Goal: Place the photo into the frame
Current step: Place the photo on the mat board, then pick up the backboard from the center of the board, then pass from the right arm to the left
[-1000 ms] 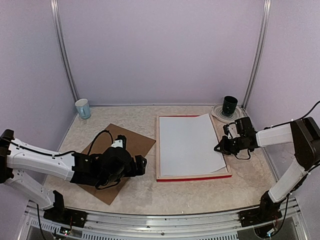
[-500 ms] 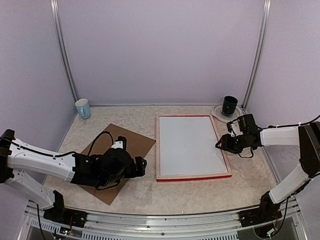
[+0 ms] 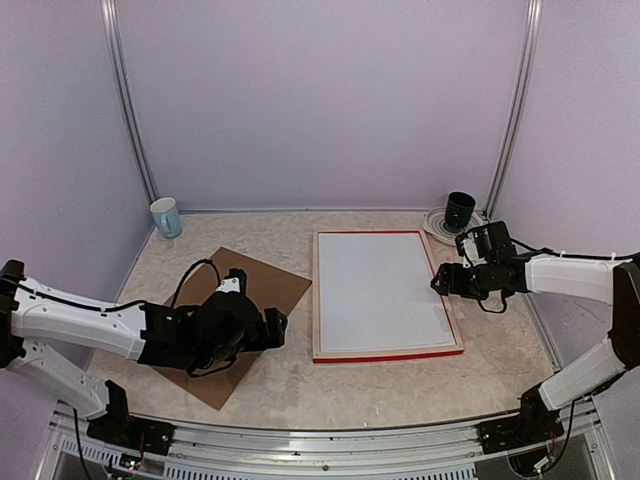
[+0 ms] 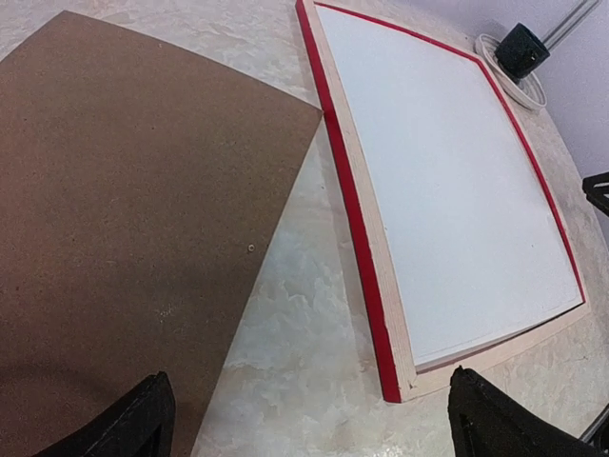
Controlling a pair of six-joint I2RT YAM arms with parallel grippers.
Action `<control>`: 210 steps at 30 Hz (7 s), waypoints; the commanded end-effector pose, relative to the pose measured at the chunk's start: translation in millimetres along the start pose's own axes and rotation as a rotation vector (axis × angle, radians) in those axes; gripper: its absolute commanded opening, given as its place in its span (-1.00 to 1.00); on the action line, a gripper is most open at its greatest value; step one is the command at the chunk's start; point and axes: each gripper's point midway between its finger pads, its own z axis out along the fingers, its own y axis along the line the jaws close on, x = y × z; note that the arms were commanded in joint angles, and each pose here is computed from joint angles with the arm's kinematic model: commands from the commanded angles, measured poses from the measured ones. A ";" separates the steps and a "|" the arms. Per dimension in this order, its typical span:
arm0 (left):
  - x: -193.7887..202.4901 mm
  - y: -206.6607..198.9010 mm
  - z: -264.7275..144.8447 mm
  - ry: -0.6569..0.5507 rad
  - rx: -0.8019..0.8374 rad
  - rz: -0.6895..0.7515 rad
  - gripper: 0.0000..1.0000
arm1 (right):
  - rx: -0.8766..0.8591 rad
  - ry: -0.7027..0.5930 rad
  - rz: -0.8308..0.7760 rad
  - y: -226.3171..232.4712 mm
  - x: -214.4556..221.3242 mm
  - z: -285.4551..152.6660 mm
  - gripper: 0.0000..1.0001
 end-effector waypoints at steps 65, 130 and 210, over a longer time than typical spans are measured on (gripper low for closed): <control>-121.4 256.8 49.2 -0.135 -0.422 -0.407 0.98 | -0.586 0.453 0.116 388.0 149.8 66.1 0.98; -96.0 284.6 110.2 0.025 -0.450 -0.379 0.83 | -0.568 0.403 0.272 397.4 123.4 104.7 0.98; -32.6 19.2 118.9 0.168 0.164 -0.341 0.83 | -0.986 0.036 0.067 375.5 -52.4 -71.5 0.98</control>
